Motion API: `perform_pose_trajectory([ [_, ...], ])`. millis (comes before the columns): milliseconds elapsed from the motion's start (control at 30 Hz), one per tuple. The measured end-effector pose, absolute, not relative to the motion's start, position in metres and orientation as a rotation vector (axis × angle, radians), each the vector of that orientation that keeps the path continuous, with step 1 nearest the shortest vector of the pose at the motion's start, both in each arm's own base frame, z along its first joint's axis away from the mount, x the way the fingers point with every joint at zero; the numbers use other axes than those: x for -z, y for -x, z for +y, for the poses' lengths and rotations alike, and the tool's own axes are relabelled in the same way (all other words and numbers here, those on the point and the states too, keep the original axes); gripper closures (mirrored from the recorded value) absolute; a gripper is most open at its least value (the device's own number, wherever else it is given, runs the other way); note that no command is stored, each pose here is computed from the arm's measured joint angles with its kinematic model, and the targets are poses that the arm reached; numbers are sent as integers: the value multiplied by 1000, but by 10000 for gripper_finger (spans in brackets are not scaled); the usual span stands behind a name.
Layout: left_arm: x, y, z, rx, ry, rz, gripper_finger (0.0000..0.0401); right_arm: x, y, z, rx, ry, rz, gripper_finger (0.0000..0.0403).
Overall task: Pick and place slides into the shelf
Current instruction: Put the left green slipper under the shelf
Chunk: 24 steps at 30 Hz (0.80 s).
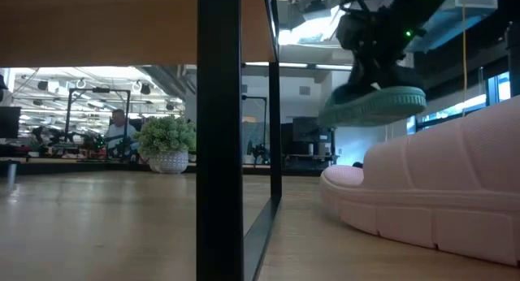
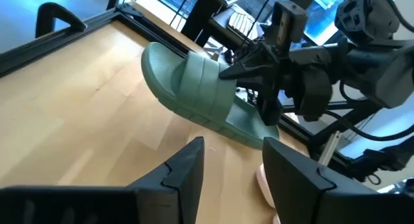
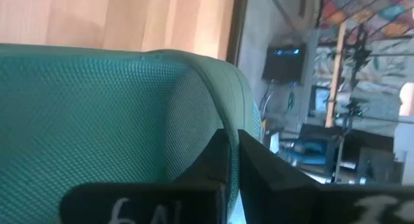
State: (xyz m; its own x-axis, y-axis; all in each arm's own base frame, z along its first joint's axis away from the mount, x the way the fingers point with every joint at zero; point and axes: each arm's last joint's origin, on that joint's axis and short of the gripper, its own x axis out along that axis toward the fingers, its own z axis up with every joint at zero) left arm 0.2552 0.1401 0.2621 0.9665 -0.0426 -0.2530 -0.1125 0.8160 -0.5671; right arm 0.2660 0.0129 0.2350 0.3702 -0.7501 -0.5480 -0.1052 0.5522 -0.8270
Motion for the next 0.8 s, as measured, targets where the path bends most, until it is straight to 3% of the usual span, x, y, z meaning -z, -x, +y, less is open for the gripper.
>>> perform_pose_trajectory([
  [400, -262, -258, 134, 13, 580, 270, 245, -250, -286, 18, 478, 1048, 969, 388],
  [667, -263, -262, 126, 60, 546, 277, 175, -251, -288, 19, 473, 1042, 951, 388],
  [800, -262, -262, 128, -19, 556, 269, 138, -251, -288, 19, 468, 1047, 953, 388],
])
